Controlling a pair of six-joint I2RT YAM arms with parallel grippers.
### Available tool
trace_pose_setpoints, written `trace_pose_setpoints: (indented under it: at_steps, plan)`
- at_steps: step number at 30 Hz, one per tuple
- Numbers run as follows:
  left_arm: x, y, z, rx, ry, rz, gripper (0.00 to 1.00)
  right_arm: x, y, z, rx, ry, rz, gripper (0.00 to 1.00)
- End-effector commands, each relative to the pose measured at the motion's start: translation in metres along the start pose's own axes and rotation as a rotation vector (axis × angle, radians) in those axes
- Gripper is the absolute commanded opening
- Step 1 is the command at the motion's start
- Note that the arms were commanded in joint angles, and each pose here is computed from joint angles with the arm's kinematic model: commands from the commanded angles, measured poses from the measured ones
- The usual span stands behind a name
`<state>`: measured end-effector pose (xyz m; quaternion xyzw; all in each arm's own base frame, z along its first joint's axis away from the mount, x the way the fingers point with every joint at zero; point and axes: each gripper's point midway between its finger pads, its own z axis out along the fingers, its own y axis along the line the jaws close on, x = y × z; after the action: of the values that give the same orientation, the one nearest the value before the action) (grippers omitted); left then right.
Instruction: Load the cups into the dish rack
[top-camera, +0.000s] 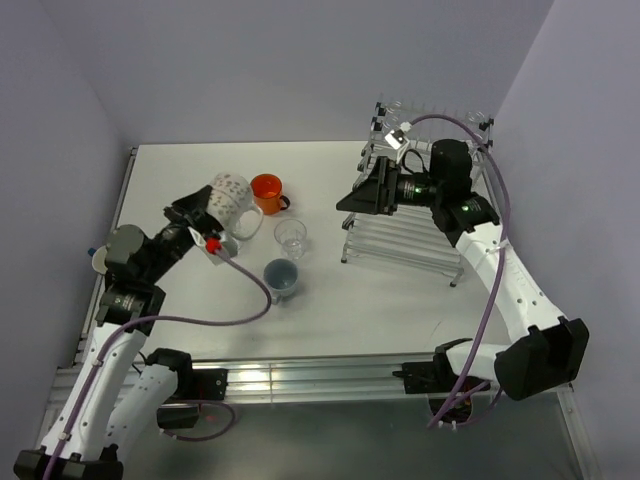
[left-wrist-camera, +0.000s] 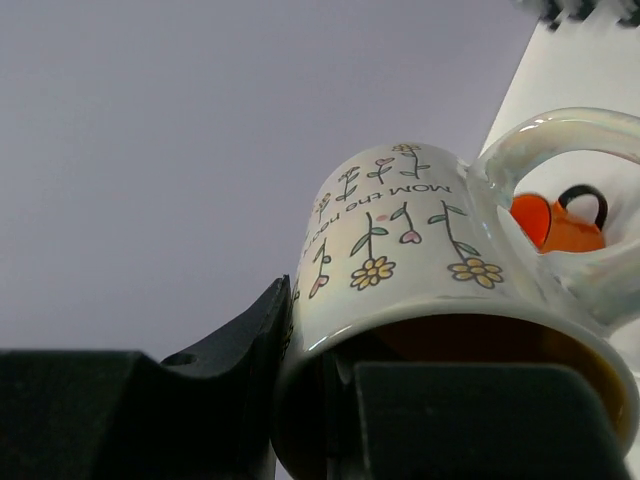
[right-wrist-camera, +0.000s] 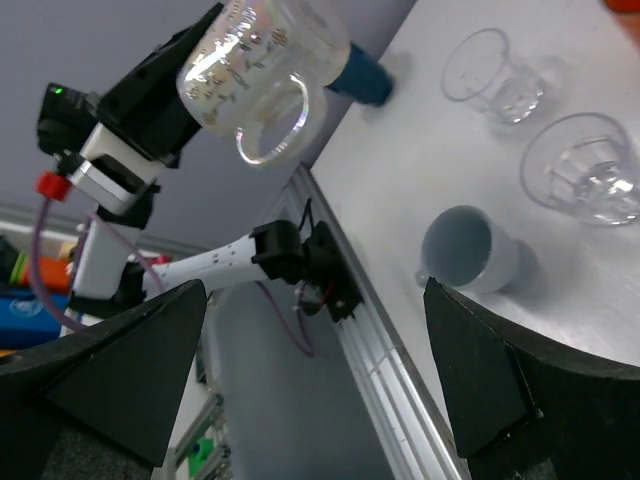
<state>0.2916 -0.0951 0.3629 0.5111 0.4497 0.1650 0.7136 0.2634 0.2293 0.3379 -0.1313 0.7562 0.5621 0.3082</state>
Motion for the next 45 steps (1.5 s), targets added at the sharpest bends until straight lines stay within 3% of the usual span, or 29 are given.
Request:
trace_pose_setpoints:
  at_steps: [1, 8, 21, 30, 41, 45]
  plan:
    - [-0.098, 0.064, -0.014, -0.277, -0.334, 0.448, 0.00, 0.003, 0.028, 0.008, -0.143, 0.022, -0.001, 0.98]
    - [-0.129, 0.050, -0.005, -0.292, -0.445, 0.643, 0.00, 0.021, 0.036, 0.033, -0.213, 0.066, 0.022, 0.98]
    - [-0.160, 0.055, 0.002, -0.370, -0.526, 0.619, 0.00, 0.019, 0.068, 0.067, -0.398, 0.012, -0.133, 0.91]
    - [-0.174, 0.059, -0.002, -0.434, -0.562, 0.620, 0.00, 0.029, 0.076, 0.091, -0.463, 0.040, -0.138, 0.88]
    - [-0.177, 0.057, -0.003, -0.455, -0.574, 0.590, 0.00, 0.032, 0.099, 0.090, -0.534, 0.047, -0.127, 0.61]
    - [-0.179, 0.057, -0.003, -0.453, -0.583, 0.585, 0.00, 0.031, 0.100, 0.091, -0.537, 0.047, -0.123, 0.46]
